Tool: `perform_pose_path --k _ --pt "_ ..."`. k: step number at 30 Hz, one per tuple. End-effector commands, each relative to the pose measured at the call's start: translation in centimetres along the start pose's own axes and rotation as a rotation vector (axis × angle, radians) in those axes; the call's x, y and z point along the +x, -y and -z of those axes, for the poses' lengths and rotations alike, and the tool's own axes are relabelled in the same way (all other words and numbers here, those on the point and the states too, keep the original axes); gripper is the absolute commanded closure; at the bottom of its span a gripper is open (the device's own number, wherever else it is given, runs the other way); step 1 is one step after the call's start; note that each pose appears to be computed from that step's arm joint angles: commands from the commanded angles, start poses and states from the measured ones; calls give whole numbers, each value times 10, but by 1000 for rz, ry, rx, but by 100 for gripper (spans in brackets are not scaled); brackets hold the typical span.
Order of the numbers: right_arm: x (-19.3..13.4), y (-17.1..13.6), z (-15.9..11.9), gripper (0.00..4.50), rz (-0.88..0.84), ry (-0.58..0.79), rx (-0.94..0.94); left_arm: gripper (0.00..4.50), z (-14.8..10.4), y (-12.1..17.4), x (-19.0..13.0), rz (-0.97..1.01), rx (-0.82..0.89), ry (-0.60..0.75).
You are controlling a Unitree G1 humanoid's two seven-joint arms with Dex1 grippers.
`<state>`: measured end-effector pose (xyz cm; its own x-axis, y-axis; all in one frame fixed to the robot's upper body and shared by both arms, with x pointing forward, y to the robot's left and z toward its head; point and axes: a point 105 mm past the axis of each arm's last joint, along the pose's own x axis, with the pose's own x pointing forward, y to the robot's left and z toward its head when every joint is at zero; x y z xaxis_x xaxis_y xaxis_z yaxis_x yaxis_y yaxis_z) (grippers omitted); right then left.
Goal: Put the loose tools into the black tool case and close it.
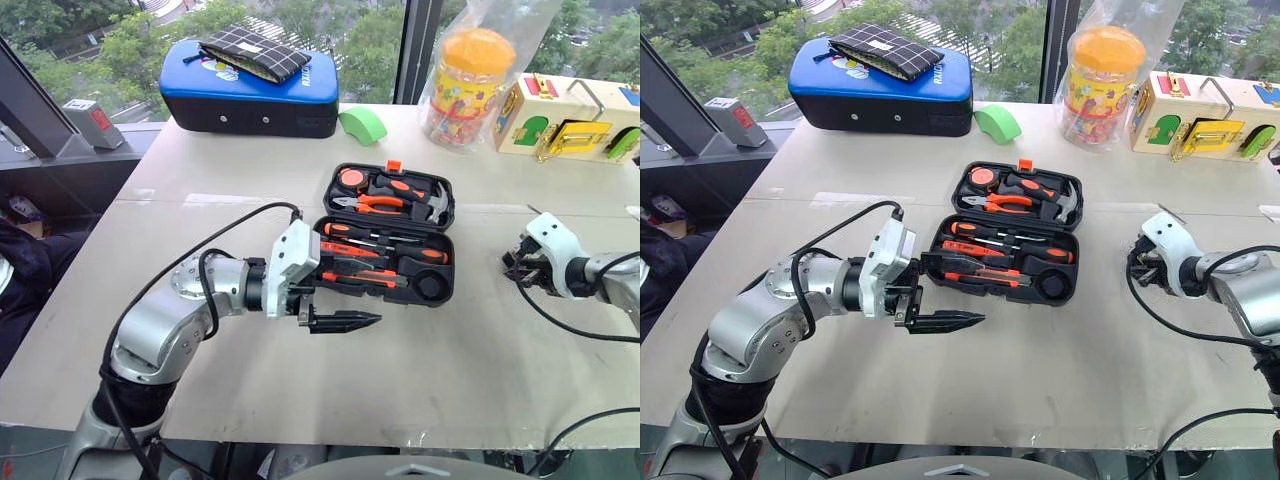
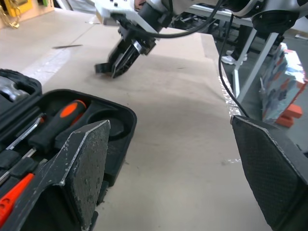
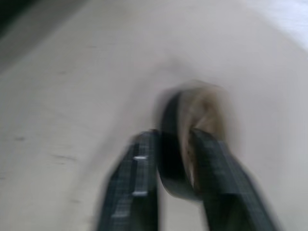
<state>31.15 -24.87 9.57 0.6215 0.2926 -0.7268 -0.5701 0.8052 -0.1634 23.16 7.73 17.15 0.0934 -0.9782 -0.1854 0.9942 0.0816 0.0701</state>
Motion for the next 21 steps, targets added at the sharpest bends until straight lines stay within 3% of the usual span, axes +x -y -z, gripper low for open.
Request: perform_pose_path --k 1,9,15,21 --pt "-5 2 -8 444 2 16 -62 42 -7 3 0 -14 48 19" --pt "-20 -6 -24 444 -6 86 -181 42 -1 0 -1 -39 37 15" --pt "-39 -77 -59 444 -249 186 -355 42 14 4 -19 -62 -5 -15" --pt "-17 -123 -79 444 -325 180 -507 42 24 15 -42 -79 -23 -48"
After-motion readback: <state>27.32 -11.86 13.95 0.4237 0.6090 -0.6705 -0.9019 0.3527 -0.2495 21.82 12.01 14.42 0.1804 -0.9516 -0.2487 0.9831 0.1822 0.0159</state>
